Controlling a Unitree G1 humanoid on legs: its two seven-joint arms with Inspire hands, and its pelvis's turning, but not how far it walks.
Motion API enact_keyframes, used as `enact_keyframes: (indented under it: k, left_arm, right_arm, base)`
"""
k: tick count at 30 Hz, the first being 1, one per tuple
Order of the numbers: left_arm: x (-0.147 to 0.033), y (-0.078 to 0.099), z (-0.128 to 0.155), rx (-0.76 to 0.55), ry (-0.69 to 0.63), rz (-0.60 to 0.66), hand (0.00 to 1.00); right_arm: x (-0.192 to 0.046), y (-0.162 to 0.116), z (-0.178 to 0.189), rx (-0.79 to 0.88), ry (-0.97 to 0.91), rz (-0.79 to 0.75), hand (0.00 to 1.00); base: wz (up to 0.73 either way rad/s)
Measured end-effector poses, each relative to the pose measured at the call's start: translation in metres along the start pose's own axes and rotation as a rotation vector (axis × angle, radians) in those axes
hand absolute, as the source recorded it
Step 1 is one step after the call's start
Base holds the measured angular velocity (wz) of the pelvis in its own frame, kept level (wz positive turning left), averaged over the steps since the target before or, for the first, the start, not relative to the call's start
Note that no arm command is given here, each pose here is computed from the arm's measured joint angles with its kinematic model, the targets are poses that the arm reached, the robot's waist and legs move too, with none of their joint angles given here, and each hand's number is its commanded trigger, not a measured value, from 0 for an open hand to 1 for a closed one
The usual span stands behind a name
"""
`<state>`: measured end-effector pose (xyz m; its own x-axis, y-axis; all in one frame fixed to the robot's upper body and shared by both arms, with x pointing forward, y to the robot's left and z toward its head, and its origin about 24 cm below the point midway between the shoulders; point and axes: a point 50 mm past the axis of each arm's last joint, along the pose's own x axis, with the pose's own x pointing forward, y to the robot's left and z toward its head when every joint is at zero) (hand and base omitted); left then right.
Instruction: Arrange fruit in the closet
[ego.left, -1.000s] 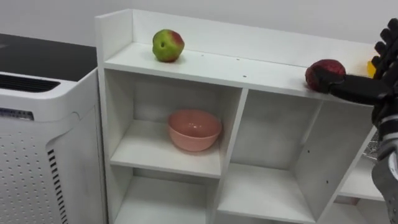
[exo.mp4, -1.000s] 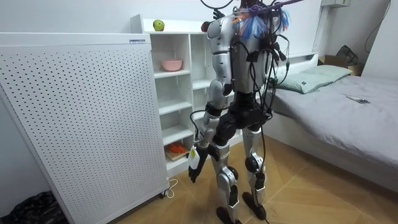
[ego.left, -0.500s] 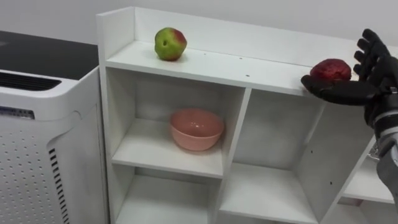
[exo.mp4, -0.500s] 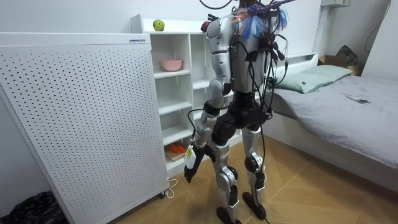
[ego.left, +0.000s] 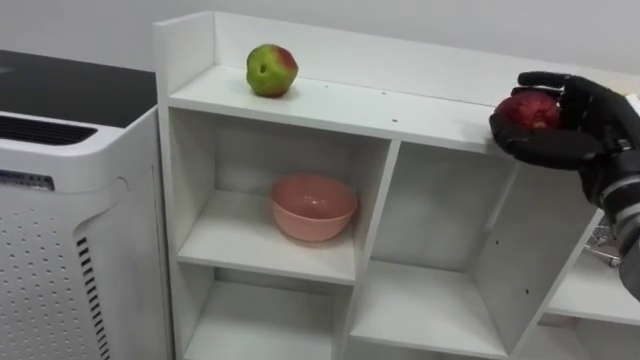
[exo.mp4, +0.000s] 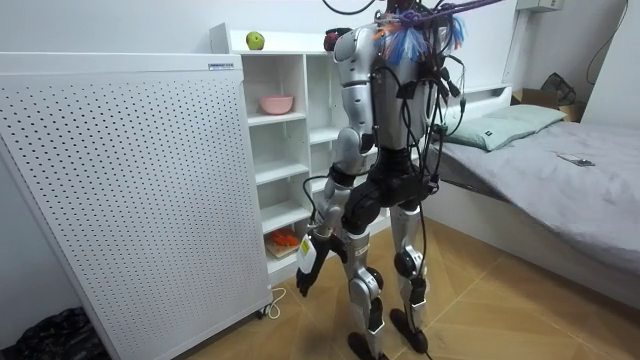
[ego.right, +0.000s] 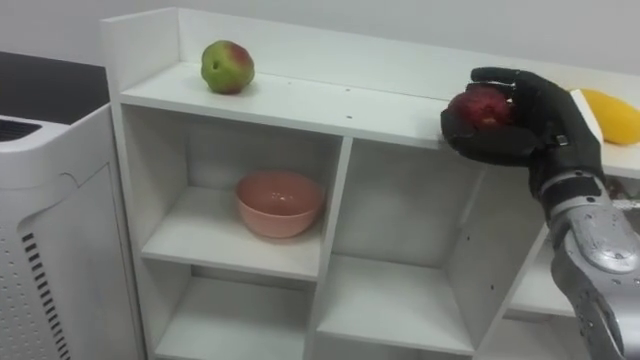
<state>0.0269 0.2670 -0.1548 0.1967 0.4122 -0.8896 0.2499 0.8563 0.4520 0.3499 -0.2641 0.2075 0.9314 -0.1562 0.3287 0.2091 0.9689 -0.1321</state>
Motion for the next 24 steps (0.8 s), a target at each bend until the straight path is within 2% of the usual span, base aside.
enact_keyframes:
  k: [11, 19, 24]
  left_arm:
    - [0.000, 0.003, 0.003, -0.002, -0.016, 0.013, 0.00]
    - [0.000, 0.003, 0.003, -0.008, -0.018, 0.012, 0.00]
    - [0.000, 0.001, 0.006, 0.002, -0.024, 0.004, 0.00]
  right_arm:
    - [0.000, -0.001, 0.003, 0.019, -0.025, -0.023, 1.00]
    - [-0.003, 0.007, 0.008, 0.050, -0.046, 0.021, 1.00]
    - [-0.031, 0.032, 0.013, 0.048, -0.122, 0.155, 1.00]
  base:
    - [0.00]
    - [0.00]
    - [0.00]
